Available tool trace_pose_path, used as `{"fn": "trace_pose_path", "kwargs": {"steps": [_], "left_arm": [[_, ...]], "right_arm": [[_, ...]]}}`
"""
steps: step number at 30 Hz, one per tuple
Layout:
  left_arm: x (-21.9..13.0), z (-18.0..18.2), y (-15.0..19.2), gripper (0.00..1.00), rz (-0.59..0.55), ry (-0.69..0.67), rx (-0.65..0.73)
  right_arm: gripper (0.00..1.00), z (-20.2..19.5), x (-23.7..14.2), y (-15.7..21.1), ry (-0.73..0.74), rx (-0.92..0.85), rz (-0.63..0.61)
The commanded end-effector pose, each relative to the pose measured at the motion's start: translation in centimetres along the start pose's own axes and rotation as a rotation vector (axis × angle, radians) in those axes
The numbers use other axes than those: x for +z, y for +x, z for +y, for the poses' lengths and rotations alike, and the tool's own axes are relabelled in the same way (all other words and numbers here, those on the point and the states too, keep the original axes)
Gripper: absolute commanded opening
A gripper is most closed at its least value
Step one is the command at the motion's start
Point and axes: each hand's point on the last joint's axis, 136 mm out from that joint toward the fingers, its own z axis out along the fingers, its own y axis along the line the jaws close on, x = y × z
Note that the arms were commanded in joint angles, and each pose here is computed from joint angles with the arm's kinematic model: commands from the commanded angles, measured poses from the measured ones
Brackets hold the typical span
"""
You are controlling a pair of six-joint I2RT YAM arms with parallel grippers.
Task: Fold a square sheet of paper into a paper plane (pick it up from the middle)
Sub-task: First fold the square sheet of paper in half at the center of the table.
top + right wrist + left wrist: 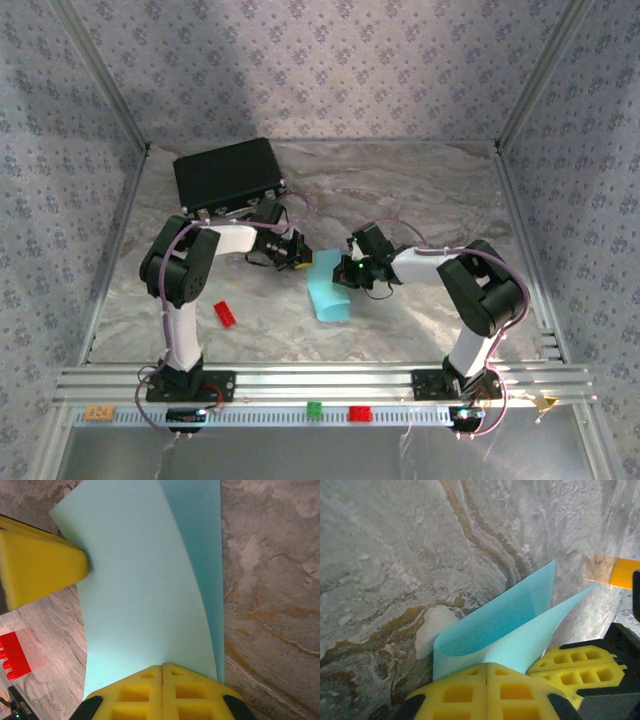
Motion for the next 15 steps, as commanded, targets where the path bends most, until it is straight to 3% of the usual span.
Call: {"fn": "trace_pose_path", "kwargs": {"steps": [1,15], "left_arm": [[-1.8,-3.2,-1.0,0.00,-0.019,0.068,0.075],[0.6,1.0,-1.0,0.00,0.030,-0.031,0.024]], "right_arm": [[0.00,-3.8,0.3,2.2,0.144,0.046,0.061],[0.00,-4.1,0.3,2.3,0.153,0.052,0.063]]}}
